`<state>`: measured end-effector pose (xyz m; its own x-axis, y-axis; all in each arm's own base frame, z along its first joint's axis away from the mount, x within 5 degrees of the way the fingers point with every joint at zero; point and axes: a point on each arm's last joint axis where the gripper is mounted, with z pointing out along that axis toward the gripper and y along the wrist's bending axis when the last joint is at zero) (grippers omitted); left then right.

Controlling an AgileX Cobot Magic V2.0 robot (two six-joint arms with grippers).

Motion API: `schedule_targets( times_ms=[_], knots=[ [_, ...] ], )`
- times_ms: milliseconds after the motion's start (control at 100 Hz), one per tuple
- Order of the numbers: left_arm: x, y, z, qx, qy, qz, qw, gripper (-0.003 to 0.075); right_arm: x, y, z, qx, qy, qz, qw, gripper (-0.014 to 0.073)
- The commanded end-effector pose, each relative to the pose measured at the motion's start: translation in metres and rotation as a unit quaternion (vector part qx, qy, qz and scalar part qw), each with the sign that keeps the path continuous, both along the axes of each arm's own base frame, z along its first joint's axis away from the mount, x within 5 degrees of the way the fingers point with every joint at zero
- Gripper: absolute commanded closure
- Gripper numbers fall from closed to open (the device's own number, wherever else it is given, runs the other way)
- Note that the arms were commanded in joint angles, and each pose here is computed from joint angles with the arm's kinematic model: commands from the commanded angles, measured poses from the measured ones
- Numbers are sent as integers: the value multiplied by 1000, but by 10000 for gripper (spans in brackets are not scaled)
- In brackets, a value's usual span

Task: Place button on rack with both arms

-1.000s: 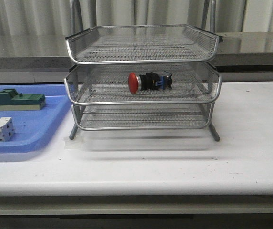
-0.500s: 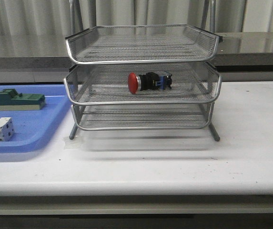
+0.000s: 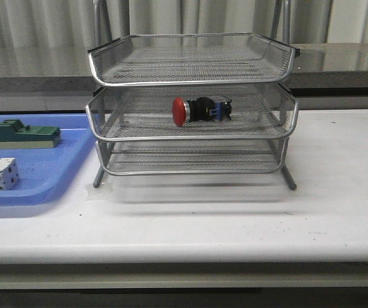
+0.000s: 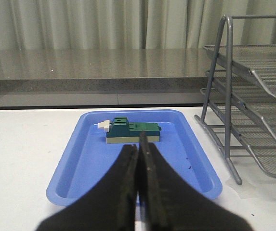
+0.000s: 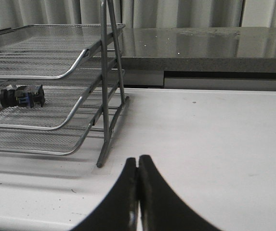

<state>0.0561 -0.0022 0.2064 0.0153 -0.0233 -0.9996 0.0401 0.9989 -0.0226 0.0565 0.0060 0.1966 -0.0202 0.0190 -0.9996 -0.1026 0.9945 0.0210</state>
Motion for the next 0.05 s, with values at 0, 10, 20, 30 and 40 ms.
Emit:
schedule_targets(
  times_ms=[0, 10, 20, 30, 40],
  knots=[
    [-1, 0, -5, -6, -41, 1, 999, 740, -3, -1, 14, 3, -59, -5, 998, 655],
    [-1, 0, -5, -6, -41, 1, 999, 740, -3, -1, 14, 3, -59, -5, 998, 655],
    [-1, 0, -5, -6, -41, 1, 999, 740, -3, -1, 14, 3, -59, -5, 998, 655],
    [-1, 0, -5, -6, -41, 1, 999, 740, -3, -1, 14, 3, -59, -5, 998, 655],
    [-1, 0, -5, -6, -41, 1, 999, 740, -3, -1, 14, 3, -59, -5, 998, 655]
  ],
)
